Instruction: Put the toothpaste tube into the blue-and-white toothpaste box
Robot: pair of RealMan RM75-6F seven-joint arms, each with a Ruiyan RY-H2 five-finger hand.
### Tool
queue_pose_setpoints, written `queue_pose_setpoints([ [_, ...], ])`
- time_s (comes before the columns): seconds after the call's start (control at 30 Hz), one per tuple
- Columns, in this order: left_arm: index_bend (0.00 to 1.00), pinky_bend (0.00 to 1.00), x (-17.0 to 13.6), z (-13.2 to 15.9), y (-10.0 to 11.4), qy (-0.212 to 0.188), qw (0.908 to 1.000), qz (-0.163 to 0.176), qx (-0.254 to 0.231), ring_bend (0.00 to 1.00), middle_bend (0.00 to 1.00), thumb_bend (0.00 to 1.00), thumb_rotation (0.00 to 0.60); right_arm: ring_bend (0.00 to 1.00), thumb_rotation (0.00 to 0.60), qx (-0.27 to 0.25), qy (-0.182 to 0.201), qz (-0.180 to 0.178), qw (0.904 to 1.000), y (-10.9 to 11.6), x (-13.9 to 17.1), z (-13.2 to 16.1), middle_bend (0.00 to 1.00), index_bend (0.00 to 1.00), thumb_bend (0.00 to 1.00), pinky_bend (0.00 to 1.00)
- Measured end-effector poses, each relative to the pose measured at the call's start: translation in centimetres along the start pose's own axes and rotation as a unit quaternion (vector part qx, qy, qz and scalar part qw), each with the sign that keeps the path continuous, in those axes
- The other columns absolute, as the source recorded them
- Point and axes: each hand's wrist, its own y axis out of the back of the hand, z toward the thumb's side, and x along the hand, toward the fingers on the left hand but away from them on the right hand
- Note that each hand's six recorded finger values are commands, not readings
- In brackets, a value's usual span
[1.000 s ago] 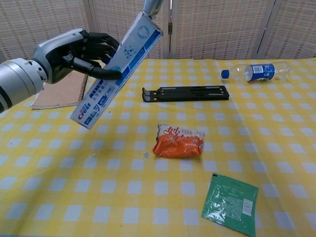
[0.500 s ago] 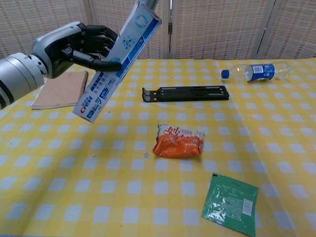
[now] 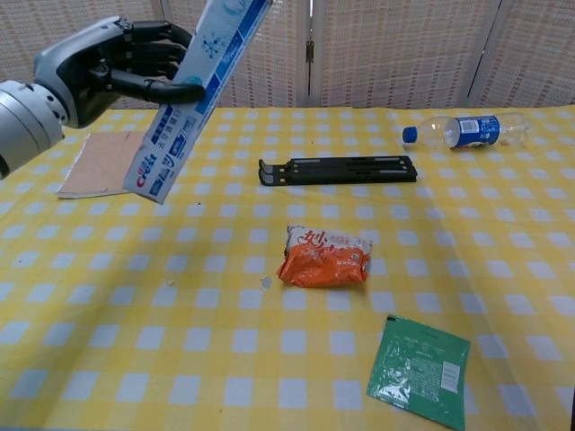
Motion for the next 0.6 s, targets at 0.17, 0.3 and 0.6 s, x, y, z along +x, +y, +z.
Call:
queue_pose_setpoints([
  [0.17,0.46,0.66,-0.1,0.2,-0.1,-0.005,1.0000,-0.001,-0.001,0.48,0.54,0.15,0.600,0.66,0.600,-0.003,-0.005,-0.001,1.0000,0.0,-0.4,-0.4,0.62,0.78,0.40,0.79],
  [0.3,0.46,0.66,-0.1,0.4,-0.3,-0.011,0.9999,-0.003,-0.001,0.48,0.54,0.15,0.600,0.66,0.600,-0.001,-0.007,0.004,1.0000,-0.5,-0.6,-0.5,0.62,0.78,0.40,0.79],
  [0.6,0.46,0.65,-0.4,1.4,-1.2,-0.028,0.9994,-0.010,0.018,0.48,0.54,0.15,0.600,0.60,0.600,0.018,-0.005,0.012,0.9998,-1.3,-1.2,0.2,0.51,0.68,0.40,0.74],
])
